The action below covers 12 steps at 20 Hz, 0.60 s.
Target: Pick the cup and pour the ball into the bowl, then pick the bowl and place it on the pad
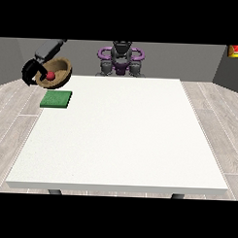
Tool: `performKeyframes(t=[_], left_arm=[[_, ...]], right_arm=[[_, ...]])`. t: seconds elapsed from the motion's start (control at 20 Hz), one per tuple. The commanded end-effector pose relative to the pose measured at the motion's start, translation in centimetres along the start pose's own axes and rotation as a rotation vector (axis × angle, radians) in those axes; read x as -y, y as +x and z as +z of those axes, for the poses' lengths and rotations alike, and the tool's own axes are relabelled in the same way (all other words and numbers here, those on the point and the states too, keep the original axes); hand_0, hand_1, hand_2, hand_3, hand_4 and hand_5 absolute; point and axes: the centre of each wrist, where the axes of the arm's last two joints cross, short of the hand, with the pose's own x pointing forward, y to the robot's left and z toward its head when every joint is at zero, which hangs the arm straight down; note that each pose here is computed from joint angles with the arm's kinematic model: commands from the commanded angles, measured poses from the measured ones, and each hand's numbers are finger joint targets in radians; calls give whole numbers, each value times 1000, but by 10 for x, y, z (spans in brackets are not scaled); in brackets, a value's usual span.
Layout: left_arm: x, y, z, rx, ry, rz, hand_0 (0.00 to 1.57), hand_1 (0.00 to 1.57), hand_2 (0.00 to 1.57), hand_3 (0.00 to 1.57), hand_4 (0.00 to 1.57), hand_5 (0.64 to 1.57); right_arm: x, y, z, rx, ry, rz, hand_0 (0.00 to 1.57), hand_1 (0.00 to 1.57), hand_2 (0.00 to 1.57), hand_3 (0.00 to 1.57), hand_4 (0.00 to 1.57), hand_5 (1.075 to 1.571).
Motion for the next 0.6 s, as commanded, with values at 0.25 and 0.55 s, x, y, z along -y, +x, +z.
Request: performKeyframes(t=[0.25,0.55], left_arm=[[14,-15,4,-16,2,0,0,0,0,0,1199,1558],[11,-4,1,19,-3,-24,0,0,0,0,1192,1563]], right_arm=[[-15,-22,-5,-63,-12,-110,1571,1571,1571,600,992,1571],[6,5,-13,-53,-157,-81,1571,1571,1571,1087,0,1550]])
